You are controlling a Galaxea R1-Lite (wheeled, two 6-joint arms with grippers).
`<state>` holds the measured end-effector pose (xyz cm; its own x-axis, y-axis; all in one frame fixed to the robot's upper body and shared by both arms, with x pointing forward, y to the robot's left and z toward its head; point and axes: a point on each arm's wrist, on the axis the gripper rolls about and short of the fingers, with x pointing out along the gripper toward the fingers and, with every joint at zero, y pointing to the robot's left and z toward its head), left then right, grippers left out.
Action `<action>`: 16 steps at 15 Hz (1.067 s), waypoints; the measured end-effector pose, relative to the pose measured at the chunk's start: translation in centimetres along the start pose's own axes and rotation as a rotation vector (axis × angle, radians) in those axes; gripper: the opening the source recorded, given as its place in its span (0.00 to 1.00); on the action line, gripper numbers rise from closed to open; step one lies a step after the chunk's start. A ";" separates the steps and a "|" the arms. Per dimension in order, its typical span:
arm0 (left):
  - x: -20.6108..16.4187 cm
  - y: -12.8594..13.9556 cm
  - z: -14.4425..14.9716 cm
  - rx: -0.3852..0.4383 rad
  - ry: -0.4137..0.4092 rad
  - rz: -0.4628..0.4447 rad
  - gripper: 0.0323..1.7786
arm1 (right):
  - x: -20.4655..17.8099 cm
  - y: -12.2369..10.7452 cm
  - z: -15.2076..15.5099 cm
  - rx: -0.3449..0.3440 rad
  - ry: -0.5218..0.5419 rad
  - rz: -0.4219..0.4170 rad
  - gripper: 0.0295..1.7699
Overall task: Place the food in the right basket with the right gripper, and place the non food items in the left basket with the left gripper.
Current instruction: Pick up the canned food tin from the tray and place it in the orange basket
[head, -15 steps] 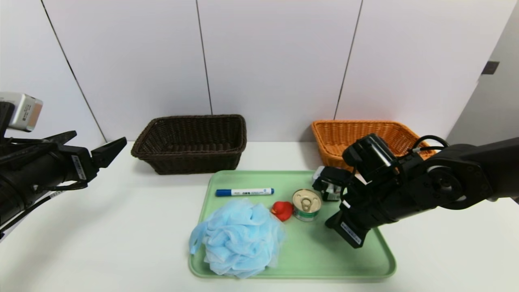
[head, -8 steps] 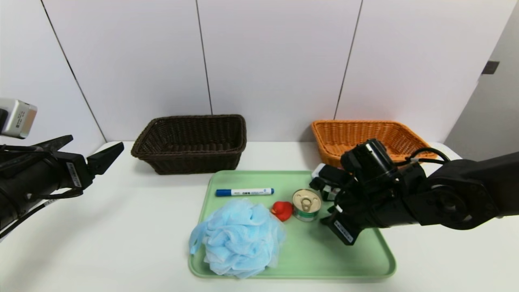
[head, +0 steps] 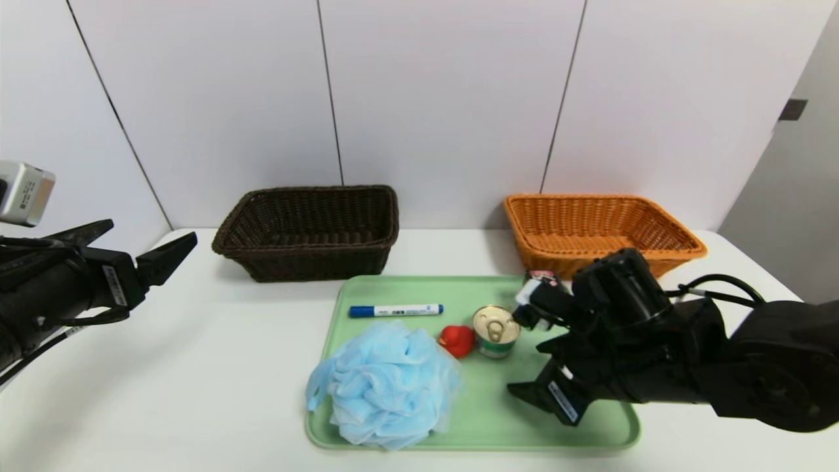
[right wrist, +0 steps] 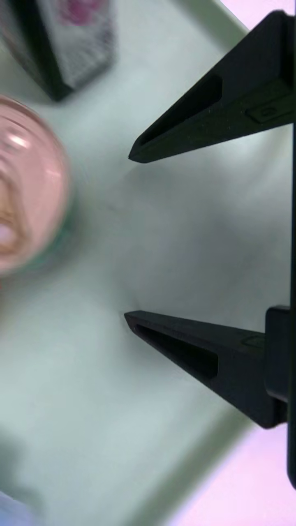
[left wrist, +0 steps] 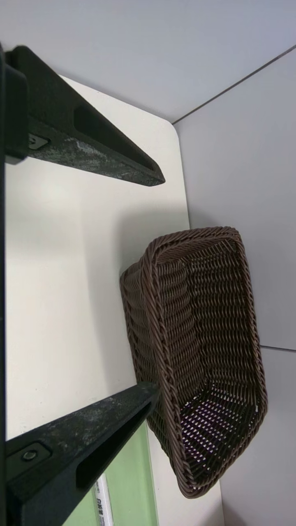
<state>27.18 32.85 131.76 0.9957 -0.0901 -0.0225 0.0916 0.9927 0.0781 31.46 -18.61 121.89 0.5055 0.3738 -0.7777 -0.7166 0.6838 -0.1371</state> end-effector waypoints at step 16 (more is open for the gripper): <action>-2.0 -0.2 -1.1 -0.002 0.015 0.005 0.95 | 5.0 -0.2 -1.1 0.109 -0.425 -0.216 0.90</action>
<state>25.20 32.89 130.70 0.9958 -0.0841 -0.0367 0.0868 0.9933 0.0767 33.60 -17.64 117.37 0.8048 0.4233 -0.4160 -0.5308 0.8270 -0.1855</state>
